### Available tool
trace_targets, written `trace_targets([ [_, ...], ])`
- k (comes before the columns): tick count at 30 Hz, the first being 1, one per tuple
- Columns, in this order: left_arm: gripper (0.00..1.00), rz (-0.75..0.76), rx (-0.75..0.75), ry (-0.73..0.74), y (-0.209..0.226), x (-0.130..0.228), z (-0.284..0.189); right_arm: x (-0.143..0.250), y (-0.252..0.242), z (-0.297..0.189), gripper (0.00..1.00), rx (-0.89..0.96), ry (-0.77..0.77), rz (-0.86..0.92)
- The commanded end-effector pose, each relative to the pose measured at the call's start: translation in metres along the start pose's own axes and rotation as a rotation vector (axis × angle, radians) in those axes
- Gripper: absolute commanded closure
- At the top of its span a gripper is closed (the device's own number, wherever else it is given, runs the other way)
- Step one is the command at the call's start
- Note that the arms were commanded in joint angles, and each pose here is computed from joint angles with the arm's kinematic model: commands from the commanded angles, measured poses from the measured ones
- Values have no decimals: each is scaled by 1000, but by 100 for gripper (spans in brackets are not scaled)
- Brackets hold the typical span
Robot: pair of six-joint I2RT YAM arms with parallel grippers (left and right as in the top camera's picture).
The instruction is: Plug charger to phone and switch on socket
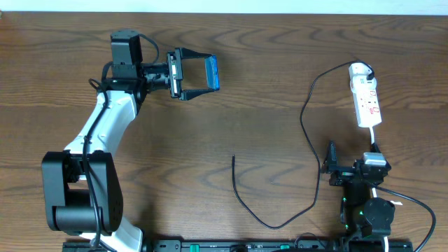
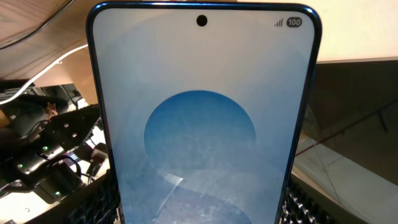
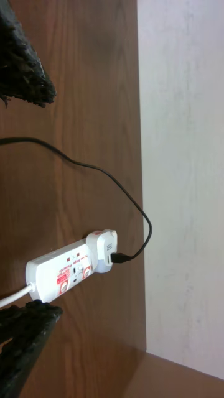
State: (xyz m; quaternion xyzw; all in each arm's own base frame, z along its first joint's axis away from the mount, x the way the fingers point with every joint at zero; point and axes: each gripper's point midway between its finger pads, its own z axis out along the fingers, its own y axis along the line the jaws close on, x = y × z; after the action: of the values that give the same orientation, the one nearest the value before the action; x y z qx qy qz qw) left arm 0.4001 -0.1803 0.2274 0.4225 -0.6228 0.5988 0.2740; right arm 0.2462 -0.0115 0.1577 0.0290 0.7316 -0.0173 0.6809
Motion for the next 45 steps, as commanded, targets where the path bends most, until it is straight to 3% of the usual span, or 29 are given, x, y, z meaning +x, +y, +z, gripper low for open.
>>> trace_targets([
  [1, 92, 71, -5, 41, -3, 21, -4, 0, 1, 0, 1, -6, -2, 11],
  [15, 93, 126, 12, 6, -7, 15, -4, 0, 1, 0, 1, -6, -2, 11],
  [32, 93, 444, 86, -268, -29, -27, -10, 0, 1, 0, 1, -6, -2, 11],
  [45, 93, 403, 82, -469, -25, -64, -22, 0, 1, 0, 1, -6, -2, 11],
])
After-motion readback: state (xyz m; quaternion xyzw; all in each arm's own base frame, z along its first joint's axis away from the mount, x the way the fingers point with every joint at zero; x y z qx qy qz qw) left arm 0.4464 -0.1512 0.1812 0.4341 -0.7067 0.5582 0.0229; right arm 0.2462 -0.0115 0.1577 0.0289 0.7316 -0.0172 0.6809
